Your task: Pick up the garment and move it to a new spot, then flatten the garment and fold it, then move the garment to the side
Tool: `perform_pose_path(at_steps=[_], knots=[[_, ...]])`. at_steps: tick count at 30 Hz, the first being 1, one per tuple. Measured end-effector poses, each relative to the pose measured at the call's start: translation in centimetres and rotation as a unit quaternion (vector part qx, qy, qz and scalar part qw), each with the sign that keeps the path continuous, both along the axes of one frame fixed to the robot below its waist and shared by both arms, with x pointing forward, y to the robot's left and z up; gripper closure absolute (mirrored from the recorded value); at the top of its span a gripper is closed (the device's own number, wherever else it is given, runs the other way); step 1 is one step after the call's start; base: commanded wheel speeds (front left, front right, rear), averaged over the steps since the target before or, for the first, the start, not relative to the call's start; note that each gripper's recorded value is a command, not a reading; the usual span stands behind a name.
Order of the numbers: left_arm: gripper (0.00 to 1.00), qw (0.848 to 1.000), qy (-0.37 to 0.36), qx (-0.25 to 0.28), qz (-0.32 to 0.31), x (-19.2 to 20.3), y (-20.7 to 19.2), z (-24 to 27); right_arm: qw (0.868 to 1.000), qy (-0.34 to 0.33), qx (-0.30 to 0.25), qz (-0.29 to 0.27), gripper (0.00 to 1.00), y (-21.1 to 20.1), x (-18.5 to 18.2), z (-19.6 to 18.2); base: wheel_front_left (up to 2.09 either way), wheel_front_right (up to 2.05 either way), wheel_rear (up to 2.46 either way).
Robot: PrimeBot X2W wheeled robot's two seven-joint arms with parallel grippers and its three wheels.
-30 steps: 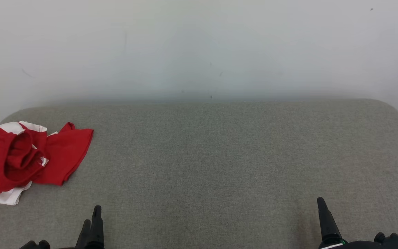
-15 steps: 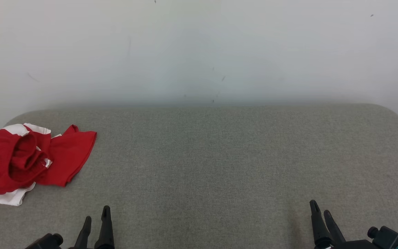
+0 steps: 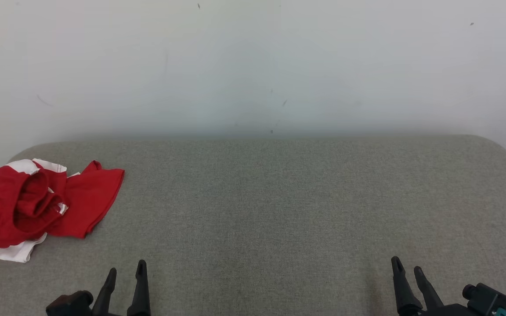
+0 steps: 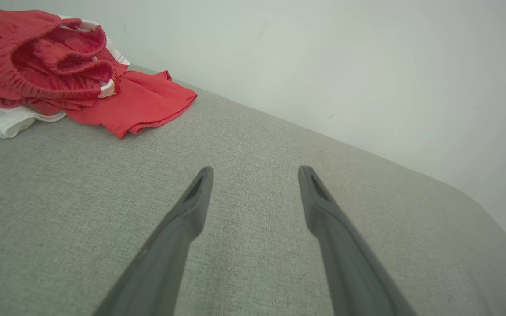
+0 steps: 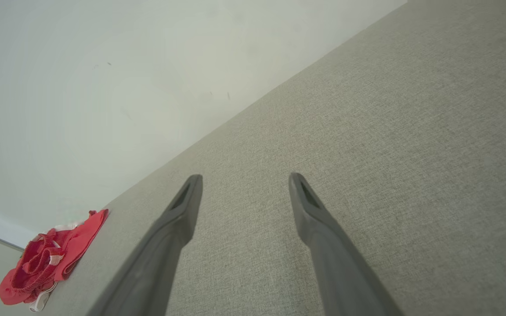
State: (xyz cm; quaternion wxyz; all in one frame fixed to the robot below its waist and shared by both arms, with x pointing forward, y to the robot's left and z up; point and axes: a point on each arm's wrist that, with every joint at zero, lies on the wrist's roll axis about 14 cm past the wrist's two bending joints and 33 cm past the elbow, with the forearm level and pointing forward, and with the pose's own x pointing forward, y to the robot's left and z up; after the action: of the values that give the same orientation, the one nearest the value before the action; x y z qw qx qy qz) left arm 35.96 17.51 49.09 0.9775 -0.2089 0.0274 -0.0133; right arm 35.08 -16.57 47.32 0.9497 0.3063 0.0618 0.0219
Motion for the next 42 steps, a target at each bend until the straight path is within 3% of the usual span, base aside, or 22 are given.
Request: perform_pose_path(at_steps=[23,42], knots=[[0.00,0.993,-0.022,0.111,-0.012,-0.8,-0.6,0.1,0.993,-0.003,-0.118,0.020,0.00,-0.1,-0.4,-0.1,0.00,0.00,0.00],[0.00,0.987,-0.037,0.155,0.002,-1.6,-0.4,0.2,0.983,-0.011,-0.180,0.038,0.00,0.5,-0.8,0.0,0.00,0.00,0.00]])
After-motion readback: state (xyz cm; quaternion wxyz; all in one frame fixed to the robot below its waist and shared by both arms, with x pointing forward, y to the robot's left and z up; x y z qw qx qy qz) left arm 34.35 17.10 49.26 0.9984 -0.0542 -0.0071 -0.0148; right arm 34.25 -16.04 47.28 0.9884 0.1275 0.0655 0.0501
